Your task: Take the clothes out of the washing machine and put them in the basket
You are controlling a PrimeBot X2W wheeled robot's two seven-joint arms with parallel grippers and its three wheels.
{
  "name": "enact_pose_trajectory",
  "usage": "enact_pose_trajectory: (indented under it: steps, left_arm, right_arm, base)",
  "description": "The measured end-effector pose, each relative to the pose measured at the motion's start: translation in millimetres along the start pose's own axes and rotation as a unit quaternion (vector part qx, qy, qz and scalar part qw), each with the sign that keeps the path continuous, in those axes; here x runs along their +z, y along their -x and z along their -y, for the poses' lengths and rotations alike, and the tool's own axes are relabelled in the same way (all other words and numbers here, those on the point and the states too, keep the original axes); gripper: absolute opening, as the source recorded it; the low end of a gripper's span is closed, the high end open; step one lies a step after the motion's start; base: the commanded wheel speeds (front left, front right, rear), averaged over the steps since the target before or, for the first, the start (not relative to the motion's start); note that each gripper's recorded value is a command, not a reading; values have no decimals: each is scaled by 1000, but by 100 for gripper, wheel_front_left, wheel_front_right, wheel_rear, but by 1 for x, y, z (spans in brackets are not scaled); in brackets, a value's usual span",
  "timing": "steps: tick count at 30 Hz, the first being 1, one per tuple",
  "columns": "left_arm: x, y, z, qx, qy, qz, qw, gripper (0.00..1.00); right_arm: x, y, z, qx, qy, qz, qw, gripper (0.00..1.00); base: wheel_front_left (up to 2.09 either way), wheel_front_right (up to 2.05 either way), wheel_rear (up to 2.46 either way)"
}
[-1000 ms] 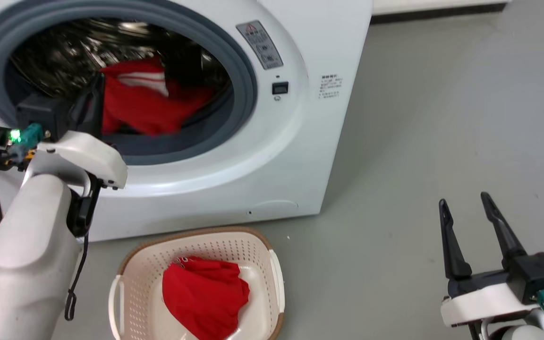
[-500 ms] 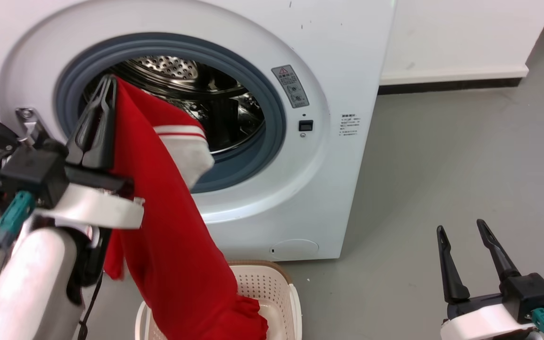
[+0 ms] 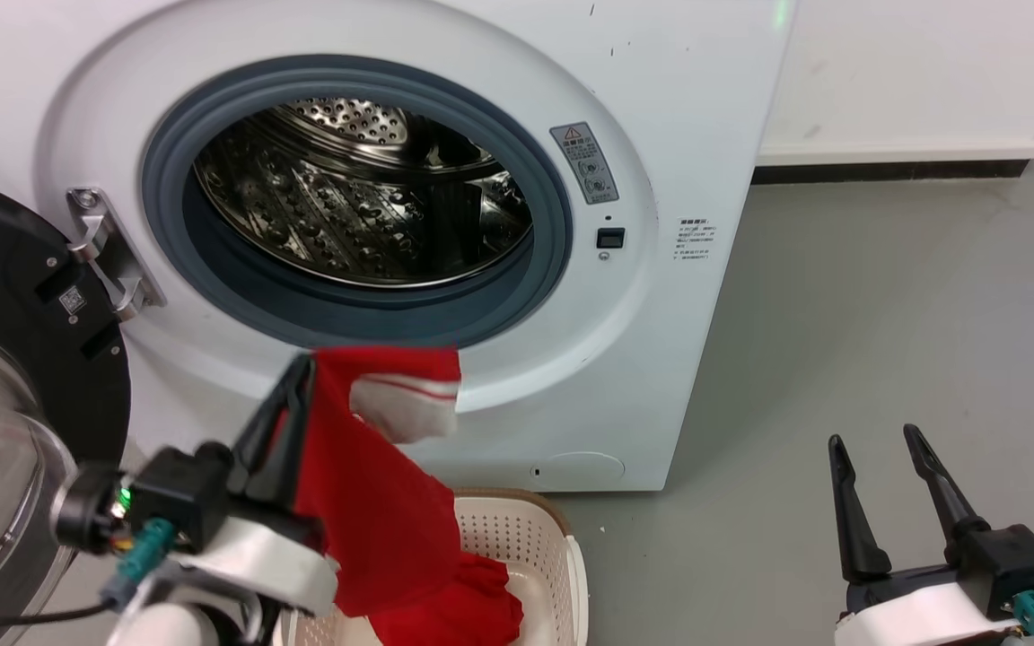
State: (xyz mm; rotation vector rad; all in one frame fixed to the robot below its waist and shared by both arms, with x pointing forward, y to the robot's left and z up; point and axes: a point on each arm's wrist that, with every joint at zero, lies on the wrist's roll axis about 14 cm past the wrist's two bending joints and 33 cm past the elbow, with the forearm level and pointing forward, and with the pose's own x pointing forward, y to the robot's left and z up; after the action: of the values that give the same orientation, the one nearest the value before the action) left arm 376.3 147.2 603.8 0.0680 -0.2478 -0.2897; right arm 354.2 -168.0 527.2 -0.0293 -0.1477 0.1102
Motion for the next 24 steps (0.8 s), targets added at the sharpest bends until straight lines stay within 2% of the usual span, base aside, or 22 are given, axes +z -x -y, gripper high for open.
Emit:
enact_pose_trajectory:
  steps: [2,9,15,24]
  left_arm:
    - [-24,6,5,-2,13,-31,999,0]
    - [-108,21,12,-18,9,-149,989,0]
    - [-177,14,17,-20,37,-226,973,0]
    - [-274,1,22,-40,37,-334,941,0]
  right_arm:
    - [-3,-1,0,0,0,-4,1000,100]
    - [-15,-11,1,3,16,-22,1000,100]
    - [-32,-26,8,-2,25,-42,999,100]
    - [-68,-43,24,-18,34,-84,996,100]
  base:
    - [0,0,0]
    - [0,0,0]
    - [0,0,0]
    - [0,0,0]
